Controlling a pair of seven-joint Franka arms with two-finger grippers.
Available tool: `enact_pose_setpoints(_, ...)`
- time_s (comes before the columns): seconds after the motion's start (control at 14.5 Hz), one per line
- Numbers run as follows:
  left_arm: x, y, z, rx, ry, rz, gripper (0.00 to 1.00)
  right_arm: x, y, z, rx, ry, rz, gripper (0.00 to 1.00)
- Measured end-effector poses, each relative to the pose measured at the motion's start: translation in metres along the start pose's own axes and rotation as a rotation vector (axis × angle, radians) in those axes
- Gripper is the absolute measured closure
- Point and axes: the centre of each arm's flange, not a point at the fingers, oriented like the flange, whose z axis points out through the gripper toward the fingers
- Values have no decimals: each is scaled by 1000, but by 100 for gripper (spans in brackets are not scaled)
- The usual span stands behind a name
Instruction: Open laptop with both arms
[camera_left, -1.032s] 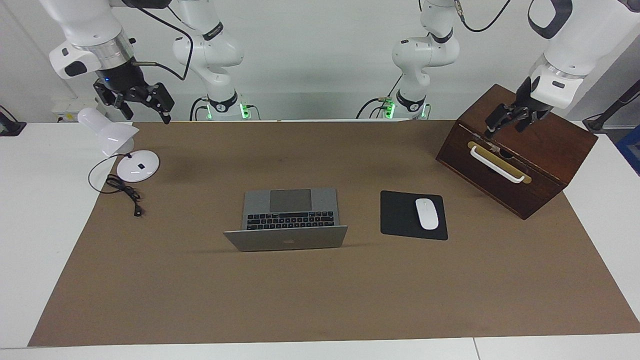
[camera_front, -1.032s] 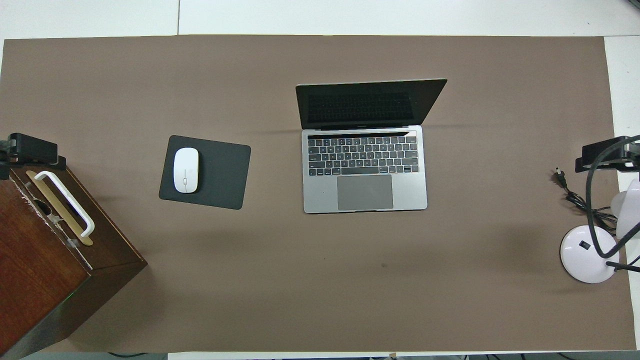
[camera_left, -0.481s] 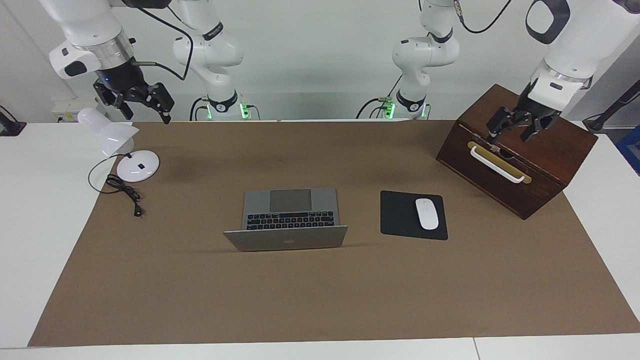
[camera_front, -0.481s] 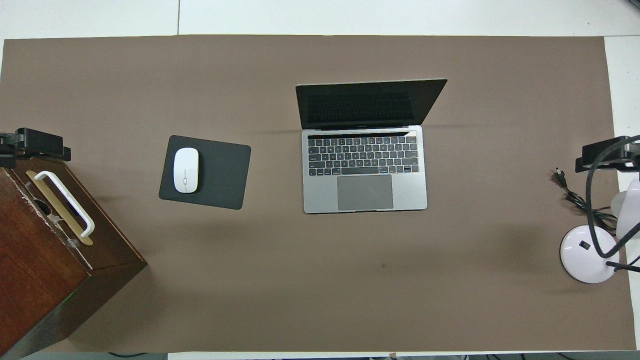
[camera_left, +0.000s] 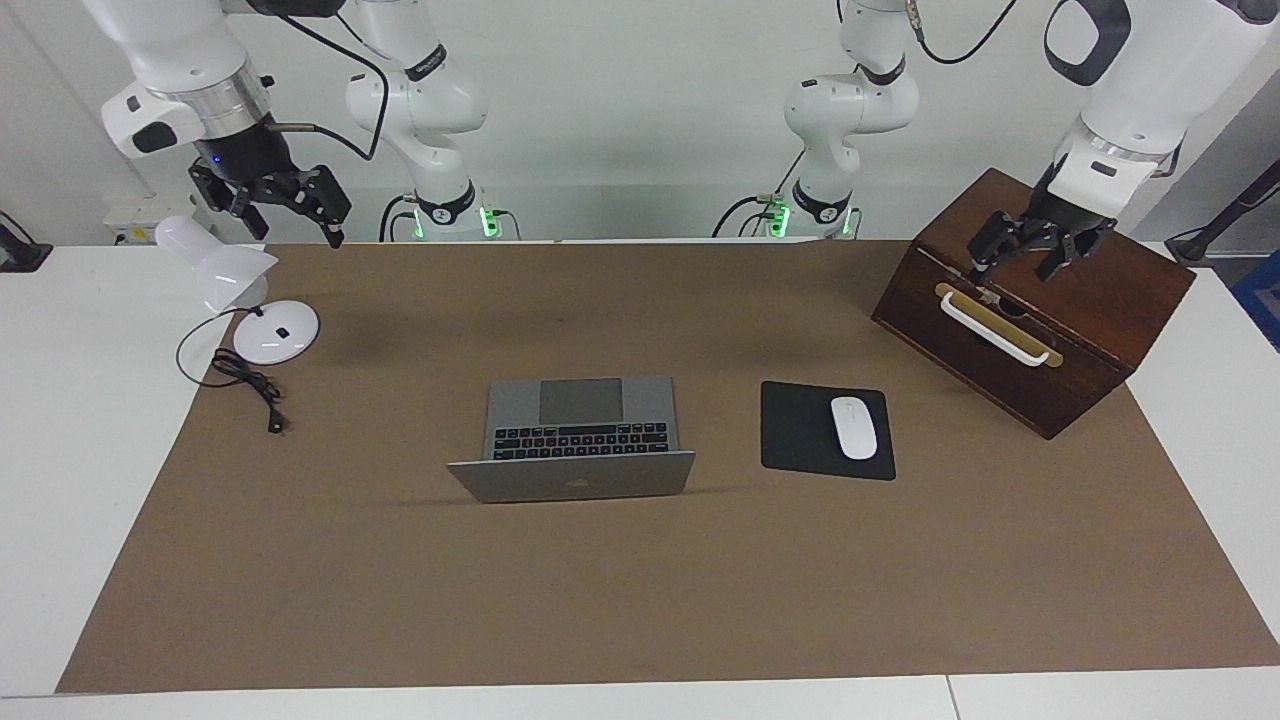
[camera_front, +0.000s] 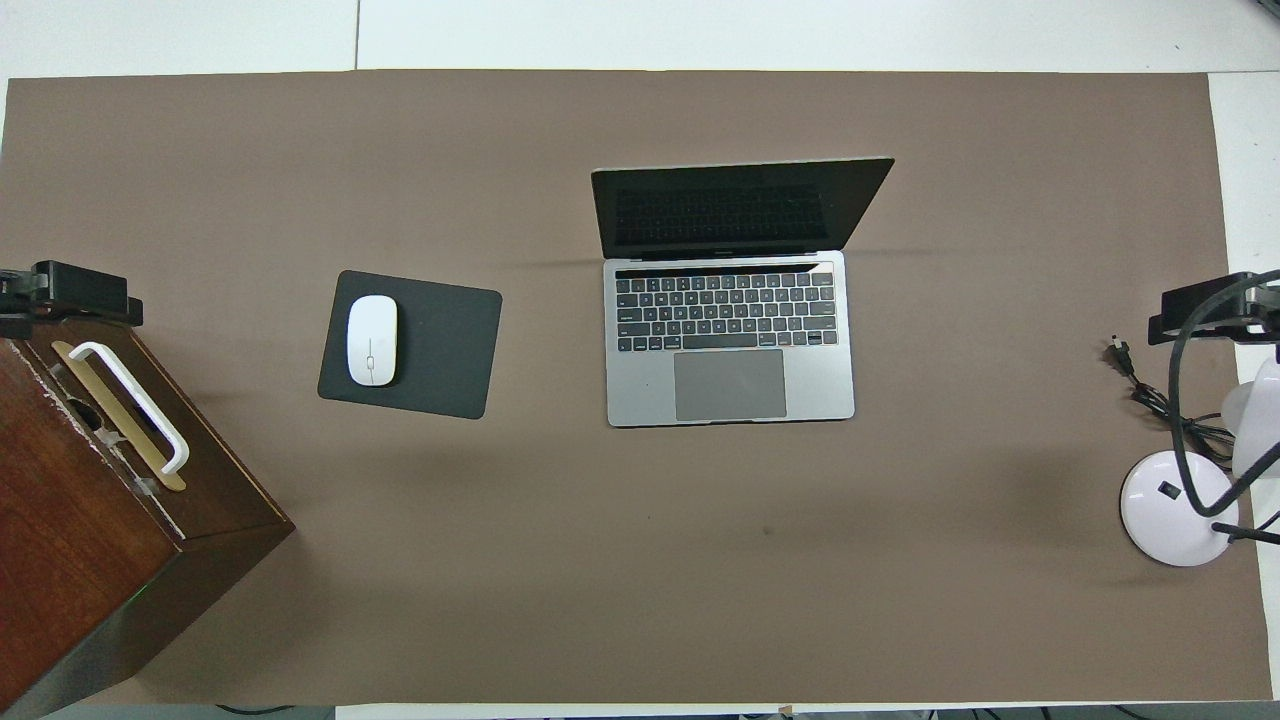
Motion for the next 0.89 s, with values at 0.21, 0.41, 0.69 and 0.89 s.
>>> enact_pose_setpoints(0.21,-1,-2,1,1,-4,-4,0,0,0,0,0,0,1,0)
enact_pose_setpoints(0.41,-1,-7,0,40,-5,13,0,0,1,0,0,0,1,0)
enact_pose_setpoints(0.69,-1,-7,0,47,-4,22,0,0,3,0,1,0,5,0)
enact_pose_setpoints(0.89,-1,-7,0,48,-4,23,0,0,4,0,1,0,8,0)
